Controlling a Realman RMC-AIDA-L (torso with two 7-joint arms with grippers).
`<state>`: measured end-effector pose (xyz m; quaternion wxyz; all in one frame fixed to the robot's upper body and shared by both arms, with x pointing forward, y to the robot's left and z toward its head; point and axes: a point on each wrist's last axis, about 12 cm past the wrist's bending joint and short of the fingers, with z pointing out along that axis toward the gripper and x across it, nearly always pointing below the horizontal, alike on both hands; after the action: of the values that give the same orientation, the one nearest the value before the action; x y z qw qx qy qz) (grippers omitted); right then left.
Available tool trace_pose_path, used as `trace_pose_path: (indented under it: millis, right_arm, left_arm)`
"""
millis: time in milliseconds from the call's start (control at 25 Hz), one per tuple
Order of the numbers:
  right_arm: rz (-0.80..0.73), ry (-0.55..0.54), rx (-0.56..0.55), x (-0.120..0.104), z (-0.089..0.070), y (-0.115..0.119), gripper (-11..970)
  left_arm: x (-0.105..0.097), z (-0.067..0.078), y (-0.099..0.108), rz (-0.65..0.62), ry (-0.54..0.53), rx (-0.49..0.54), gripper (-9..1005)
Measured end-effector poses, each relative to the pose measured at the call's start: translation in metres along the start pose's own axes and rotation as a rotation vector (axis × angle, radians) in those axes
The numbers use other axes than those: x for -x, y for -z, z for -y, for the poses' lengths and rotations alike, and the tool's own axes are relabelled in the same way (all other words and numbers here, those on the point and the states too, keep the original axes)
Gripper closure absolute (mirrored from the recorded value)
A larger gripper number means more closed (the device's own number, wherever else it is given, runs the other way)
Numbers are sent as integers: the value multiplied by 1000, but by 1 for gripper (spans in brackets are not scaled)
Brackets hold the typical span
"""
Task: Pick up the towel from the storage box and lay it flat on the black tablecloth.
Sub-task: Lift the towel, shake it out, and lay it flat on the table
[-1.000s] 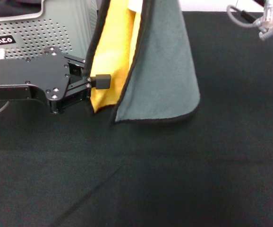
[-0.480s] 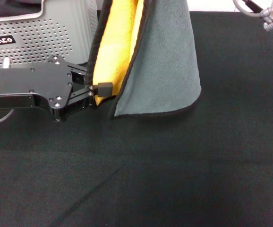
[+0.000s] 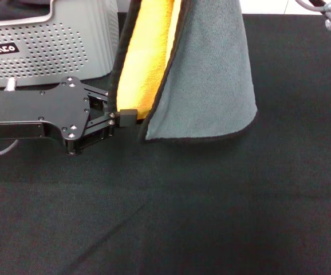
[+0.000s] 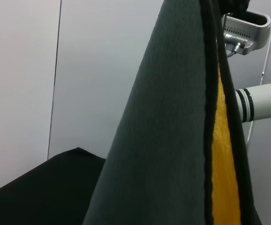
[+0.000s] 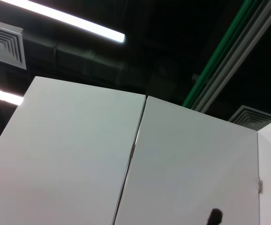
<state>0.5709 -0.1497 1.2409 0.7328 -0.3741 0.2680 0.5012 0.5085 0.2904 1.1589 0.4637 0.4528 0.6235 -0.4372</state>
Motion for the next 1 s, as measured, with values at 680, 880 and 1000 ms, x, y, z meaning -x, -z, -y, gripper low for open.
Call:
trace_pose_path:
  millis: [680, 880, 1000]
  right_arm:
    - [8, 11, -2, 1, 0, 0, 913]
    - [1, 7, -18, 0, -1, 6, 911]
    - [-4, 5, -32, 0, -3, 11, 910]
  left_arm:
    - [-3, -4, -1, 8, 9, -8, 905]
    - [-4, -6, -3, -23, 31, -19, 923]
    - [-4, -7, -4, -33, 42, -20, 942]
